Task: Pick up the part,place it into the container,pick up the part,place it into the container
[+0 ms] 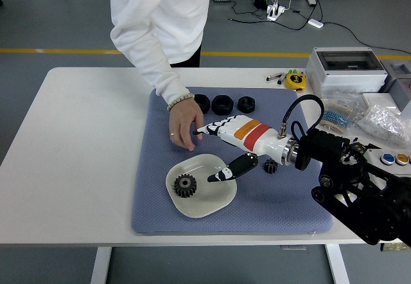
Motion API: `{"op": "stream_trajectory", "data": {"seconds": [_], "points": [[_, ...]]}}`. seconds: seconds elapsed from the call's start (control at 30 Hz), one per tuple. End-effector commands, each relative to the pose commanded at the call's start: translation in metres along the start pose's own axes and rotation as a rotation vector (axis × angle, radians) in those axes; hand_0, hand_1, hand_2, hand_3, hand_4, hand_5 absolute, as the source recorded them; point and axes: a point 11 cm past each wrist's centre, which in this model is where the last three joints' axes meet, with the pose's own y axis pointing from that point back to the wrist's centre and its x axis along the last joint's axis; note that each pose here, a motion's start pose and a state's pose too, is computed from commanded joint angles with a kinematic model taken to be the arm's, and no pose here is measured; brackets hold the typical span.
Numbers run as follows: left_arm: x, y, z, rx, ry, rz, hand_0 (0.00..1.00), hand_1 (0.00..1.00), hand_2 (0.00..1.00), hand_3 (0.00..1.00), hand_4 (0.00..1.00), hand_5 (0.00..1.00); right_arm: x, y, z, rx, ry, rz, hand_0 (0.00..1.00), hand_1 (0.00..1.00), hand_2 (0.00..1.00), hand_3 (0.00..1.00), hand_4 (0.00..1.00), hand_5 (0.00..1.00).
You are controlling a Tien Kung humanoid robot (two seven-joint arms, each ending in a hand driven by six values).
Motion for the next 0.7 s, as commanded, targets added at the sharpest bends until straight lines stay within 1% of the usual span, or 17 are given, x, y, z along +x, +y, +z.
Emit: {"op": "stream_trajectory", "data": {"seconds": [0.03,0.07,0.23,0.27,0.43,0.47,0.57,0.63,0.67,0.7], "points": [[0.0,0.0,0.0,0.0,0.0,0.0,0.696,0.655,0.703,0.568,0.653,0.578,0.0,0.001,0.002,-0.007,0.0,0.001,0.716,0.723,0.831,0.877,0.998,0.564],[0.0,0.0,0.0,-0.001,0.001,0.0,0.696,0.655,0.704,0.568,0.652,0.578,0.001,0.003,0.007,-0.022,0.0,0.004,0.679,0.669,0.766,0.802,0.998,0.537],[0.0,0.0,0.002,-0.003,0.008,-0.001,0.696,0.655,0.704,0.568,0.652,0.578,0.006,0.018,0.035,-0.11,0.026,0.005,0.679,0.669,0.766,0.802,0.998,0.537],[-0.001,0.0,0.002,-0.003,0.008,-0.001,0.694,0.656,0.704,0.567,0.652,0.578,0.006,0.019,0.038,-0.117,0.027,0.004,0.605,0.616,0.698,0.668,0.978,0.527],[-0.001,0.0,0.003,-0.004,0.005,-0.002,0.694,0.656,0.704,0.567,0.652,0.578,0.002,0.032,0.055,-0.169,0.033,-0.021,0.605,0.616,0.698,0.668,0.978,0.527],[-0.001,0.0,0.003,-0.004,0.005,-0.003,0.694,0.656,0.705,0.567,0.652,0.578,0.0,0.035,0.059,-0.182,0.034,-0.03,0.563,0.586,0.667,0.611,0.954,0.507],[-0.001,0.0,0.003,-0.005,0.004,-0.003,0.694,0.656,0.705,0.567,0.652,0.578,-0.008,0.042,0.069,-0.214,0.028,-0.055,0.563,0.586,0.667,0.611,0.954,0.507],[-0.001,0.0,0.003,-0.004,0.004,-0.003,0.694,0.656,0.705,0.567,0.652,0.578,-0.017,0.048,0.076,-0.241,0.018,-0.081,0.563,0.586,0.667,0.611,0.954,0.507],[-0.001,0.0,0.003,-0.004,0.005,-0.003,0.694,0.656,0.706,0.567,0.651,0.578,-0.021,0.05,0.078,-0.251,0.015,-0.092,0.531,0.558,0.631,0.581,0.924,0.502],[-0.001,0.0,0.004,-0.004,0.004,-0.003,0.694,0.656,0.706,0.567,0.651,0.578,-0.024,0.052,0.081,-0.261,0.013,-0.102,0.531,0.558,0.631,0.581,0.924,0.502]]}}
